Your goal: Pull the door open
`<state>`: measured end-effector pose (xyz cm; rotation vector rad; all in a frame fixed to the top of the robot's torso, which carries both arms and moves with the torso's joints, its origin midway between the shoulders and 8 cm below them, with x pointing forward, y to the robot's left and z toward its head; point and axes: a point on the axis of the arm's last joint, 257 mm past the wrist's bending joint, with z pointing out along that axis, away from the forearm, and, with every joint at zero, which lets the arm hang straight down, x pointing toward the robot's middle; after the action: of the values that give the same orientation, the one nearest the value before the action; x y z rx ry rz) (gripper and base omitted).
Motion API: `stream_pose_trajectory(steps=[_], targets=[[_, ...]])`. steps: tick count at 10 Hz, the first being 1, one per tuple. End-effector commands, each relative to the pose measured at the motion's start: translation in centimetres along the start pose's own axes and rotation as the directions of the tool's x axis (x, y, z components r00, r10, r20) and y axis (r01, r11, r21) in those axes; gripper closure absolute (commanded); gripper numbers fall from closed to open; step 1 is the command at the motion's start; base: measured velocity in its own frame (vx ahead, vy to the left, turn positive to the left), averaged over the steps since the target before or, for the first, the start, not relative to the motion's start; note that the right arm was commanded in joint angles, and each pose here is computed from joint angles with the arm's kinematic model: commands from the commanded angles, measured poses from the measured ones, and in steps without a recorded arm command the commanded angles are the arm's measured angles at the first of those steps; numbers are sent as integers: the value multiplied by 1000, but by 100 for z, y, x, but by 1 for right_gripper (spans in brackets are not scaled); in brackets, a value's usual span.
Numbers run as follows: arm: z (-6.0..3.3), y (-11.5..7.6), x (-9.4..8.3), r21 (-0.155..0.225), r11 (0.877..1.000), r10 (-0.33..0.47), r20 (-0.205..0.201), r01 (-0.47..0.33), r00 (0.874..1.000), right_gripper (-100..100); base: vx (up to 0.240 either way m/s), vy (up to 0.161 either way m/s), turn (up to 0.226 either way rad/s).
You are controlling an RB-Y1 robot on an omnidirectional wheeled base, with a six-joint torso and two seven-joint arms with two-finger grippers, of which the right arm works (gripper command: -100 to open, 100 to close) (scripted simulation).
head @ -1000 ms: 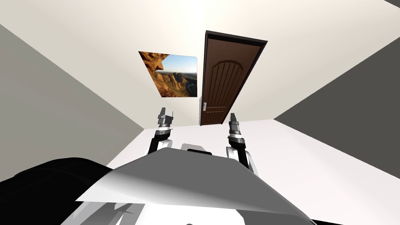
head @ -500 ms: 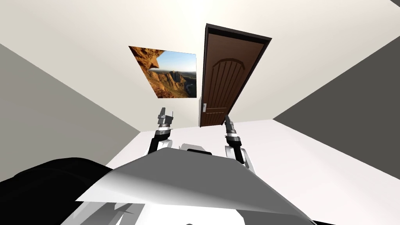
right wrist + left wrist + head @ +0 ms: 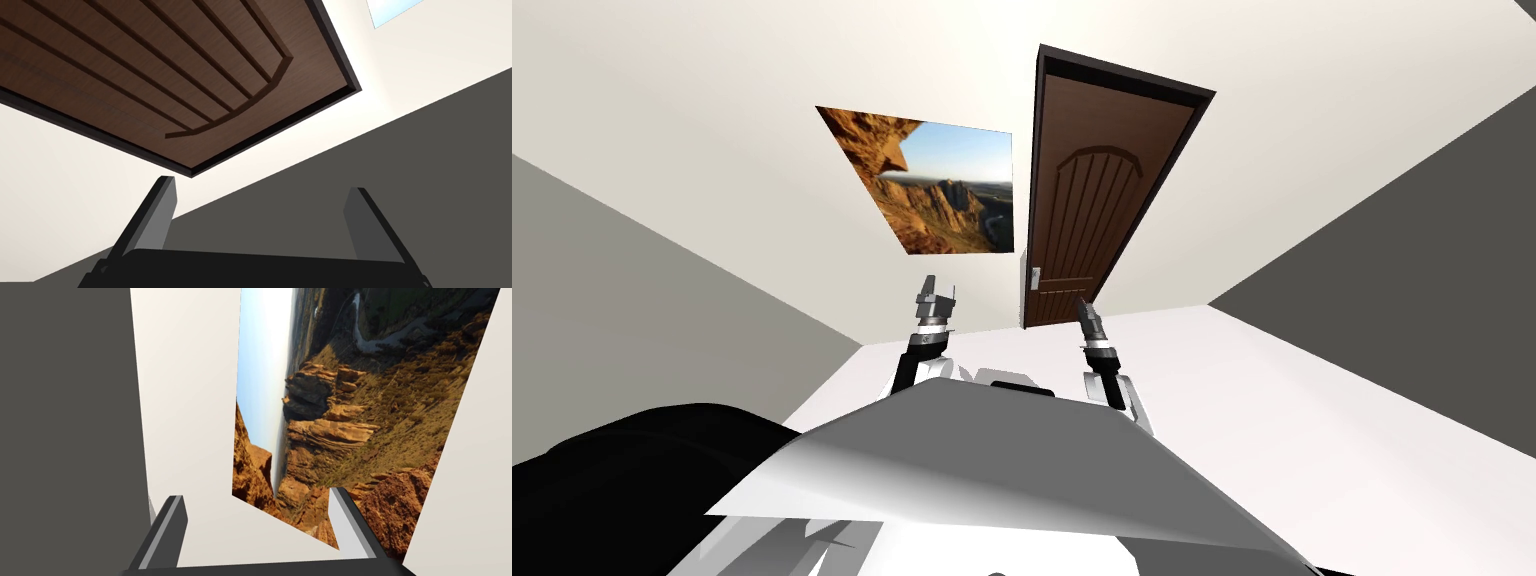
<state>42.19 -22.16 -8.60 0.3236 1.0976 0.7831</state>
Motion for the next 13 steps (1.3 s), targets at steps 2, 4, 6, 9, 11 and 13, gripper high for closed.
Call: stream_pose_trajectory(steps=[2,4,6,9,11,13], targets=[[12,-111,210,5,997,-76,-52,77,996,-100,139,42,-52],[14,-172,333,5,993,-117,-81,118,990,-100,109,38,-30],[12,-262,518,2,984,-176,-125,177,977,-100,118,46,-54],[5,-348,704,-6,972,-233,-168,235,958,-100,106,40,-33],[-2,-402,825,-14,962,-268,-195,271,943,-100,99,34,-33],[-11,-454,946,-23,952,-303,-221,305,927,-100,86,38,-36]])
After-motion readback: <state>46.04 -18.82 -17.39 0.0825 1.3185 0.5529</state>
